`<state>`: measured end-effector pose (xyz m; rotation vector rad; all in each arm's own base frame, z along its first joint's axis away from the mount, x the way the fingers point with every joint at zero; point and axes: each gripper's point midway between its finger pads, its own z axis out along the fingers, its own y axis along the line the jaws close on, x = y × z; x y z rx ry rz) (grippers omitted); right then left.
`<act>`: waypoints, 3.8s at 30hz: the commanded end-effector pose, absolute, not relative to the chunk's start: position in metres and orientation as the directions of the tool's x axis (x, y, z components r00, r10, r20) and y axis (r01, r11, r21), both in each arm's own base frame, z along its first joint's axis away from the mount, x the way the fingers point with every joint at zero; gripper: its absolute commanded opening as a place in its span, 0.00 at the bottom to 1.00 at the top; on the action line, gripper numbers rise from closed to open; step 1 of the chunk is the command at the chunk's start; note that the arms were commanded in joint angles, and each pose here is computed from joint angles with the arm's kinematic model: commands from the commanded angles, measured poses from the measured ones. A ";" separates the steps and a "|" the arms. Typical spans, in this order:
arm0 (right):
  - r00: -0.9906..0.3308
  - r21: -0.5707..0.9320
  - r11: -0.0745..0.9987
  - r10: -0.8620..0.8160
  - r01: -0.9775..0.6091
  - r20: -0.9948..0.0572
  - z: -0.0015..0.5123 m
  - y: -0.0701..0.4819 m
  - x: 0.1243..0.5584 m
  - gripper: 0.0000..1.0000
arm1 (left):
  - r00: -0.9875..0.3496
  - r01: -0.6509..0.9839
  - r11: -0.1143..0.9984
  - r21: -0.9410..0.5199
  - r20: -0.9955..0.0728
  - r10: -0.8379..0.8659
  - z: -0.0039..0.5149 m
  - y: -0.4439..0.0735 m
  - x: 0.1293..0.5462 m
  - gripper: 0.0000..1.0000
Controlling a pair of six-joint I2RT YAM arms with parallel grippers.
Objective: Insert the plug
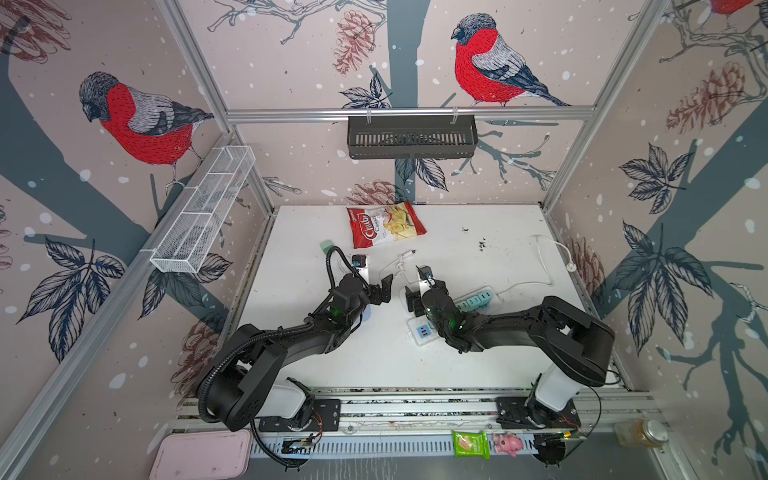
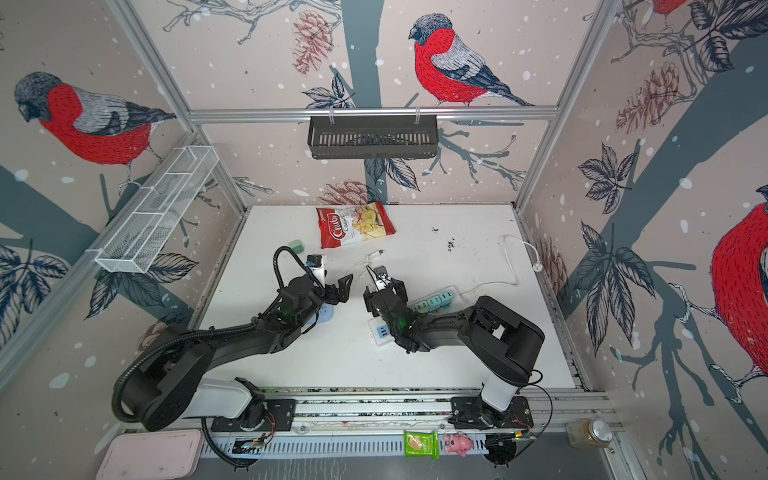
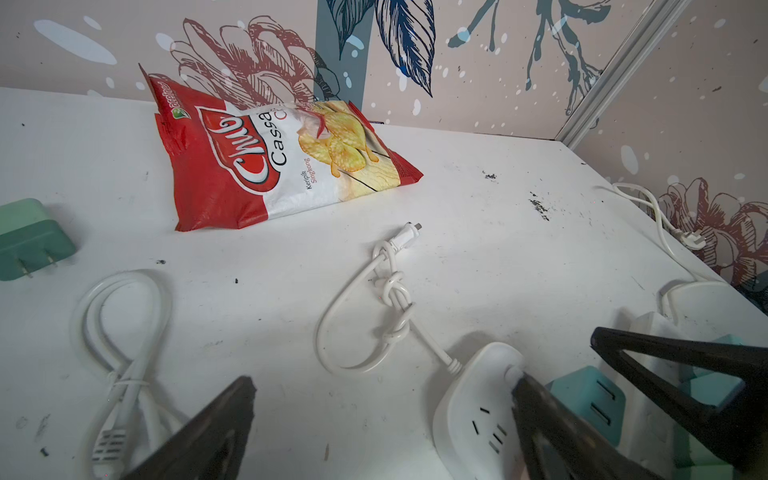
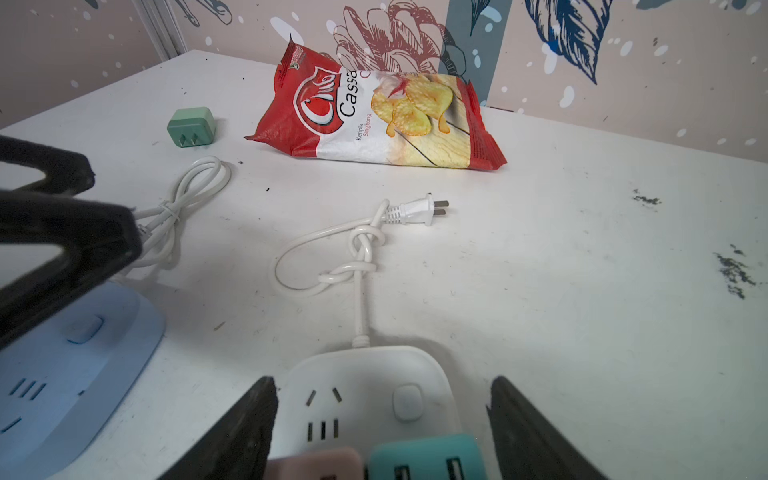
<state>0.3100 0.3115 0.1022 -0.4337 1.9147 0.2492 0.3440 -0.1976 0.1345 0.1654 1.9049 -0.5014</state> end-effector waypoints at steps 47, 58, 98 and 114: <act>-0.486 -0.031 0.964 -0.160 -0.264 -0.859 0.101 0.280 0.302 0.84 | -0.329 0.230 0.918 -0.324 -0.913 -0.240 0.160 -0.173 0.351 0.97; -0.468 0.128 0.877 -0.119 -0.463 -0.875 0.185 0.370 0.300 0.89 | -0.052 -0.446 0.783 -0.432 -0.861 -0.505 0.183 -0.037 0.328 0.97; -0.686 -0.038 0.820 -0.502 -0.571 -0.526 -0.015 0.455 0.306 0.62 | 0.304 -0.735 0.199 -0.648 -0.577 -0.758 0.093 0.063 0.251 0.96; -0.646 -0.019 0.785 -0.522 -0.619 -0.557 0.011 0.418 0.272 0.64 | 0.270 -0.698 0.293 -0.654 -0.618 -0.738 0.107 0.060 0.264 0.95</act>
